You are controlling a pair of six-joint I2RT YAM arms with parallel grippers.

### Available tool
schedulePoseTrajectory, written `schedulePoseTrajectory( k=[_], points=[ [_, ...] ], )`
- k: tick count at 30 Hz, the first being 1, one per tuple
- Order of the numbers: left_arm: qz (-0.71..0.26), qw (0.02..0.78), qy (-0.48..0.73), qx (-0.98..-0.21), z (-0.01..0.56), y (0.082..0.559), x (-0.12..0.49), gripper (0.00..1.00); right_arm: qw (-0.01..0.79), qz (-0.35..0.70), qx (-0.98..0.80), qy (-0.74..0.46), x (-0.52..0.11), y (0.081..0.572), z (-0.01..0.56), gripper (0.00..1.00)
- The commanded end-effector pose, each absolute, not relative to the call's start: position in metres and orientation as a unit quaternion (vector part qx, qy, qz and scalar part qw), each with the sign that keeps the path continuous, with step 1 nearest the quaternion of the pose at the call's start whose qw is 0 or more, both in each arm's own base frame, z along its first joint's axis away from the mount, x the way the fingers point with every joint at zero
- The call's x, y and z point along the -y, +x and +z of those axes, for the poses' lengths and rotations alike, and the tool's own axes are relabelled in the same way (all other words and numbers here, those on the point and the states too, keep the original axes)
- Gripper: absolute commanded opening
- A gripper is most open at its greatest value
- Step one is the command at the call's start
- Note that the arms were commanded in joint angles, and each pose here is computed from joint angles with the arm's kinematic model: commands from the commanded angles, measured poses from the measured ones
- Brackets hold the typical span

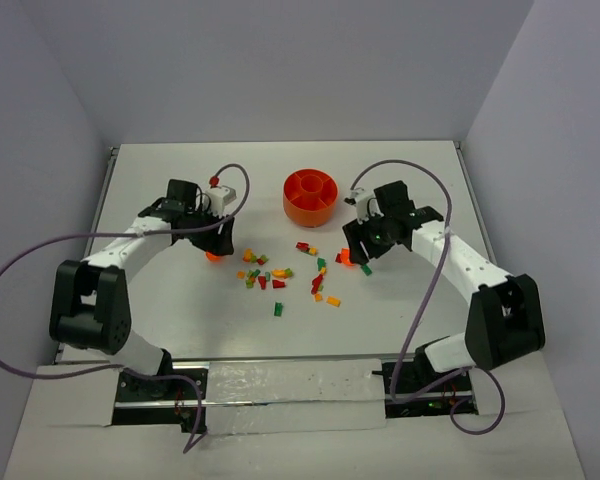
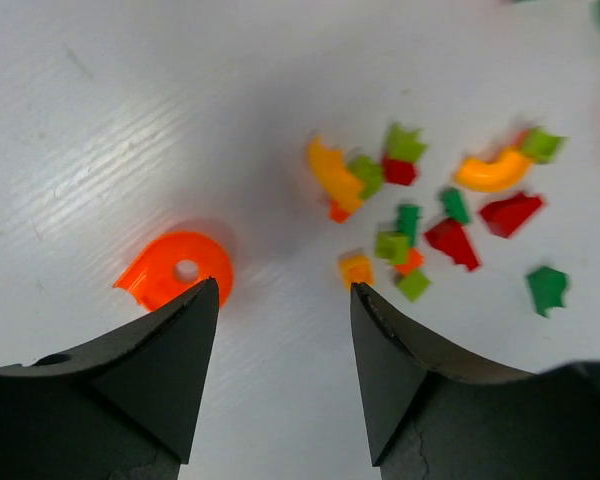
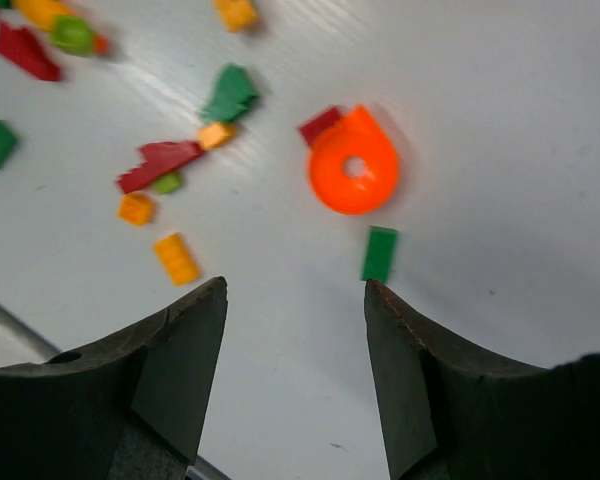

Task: Sort the legos into containers by color

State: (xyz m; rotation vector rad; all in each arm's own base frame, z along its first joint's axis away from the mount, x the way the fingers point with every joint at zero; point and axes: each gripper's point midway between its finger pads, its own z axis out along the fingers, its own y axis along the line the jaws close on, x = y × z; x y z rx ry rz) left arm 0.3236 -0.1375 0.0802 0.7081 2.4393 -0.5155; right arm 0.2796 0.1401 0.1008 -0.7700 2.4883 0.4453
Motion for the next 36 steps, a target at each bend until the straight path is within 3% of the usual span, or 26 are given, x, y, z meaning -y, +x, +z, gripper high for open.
schedulePoseTrajectory(
  k=[1,7,16,21,23,36],
  points=[
    [-0.27,0.299,0.336,-0.851,0.12,0.29,0.187,0.64,0.258,0.203,-0.891,-0.313,-0.168,0.263,0.117,0.64],
    [-0.263,0.272,0.376,-0.846,0.105,0.248,0.221,0.58,0.257,0.194,-0.904,-0.282,-0.167,0.268,0.104,0.58],
    [-0.266,0.298,0.402,-0.824,0.111,0.244,0.28,0.52,0.261,0.162,-0.924,-0.227,-0.155,0.285,0.094,0.51],
    [-0.212,0.282,0.345,-0.87,0.091,0.256,0.321,0.28,0.264,0.158,-0.941,-0.144,-0.126,0.302,0.091,0.47],
    [-0.198,0.274,0.33,-0.881,0.085,0.259,0.332,0.23,0.263,0.163,-0.942,-0.128,-0.118,0.304,0.092,0.47],
    [-0.18,0.233,0.308,-0.905,0.06,0.262,0.384,0.39,0.264,0.173,-0.943,-0.108,-0.106,0.301,0.088,0.47]
  ],
)
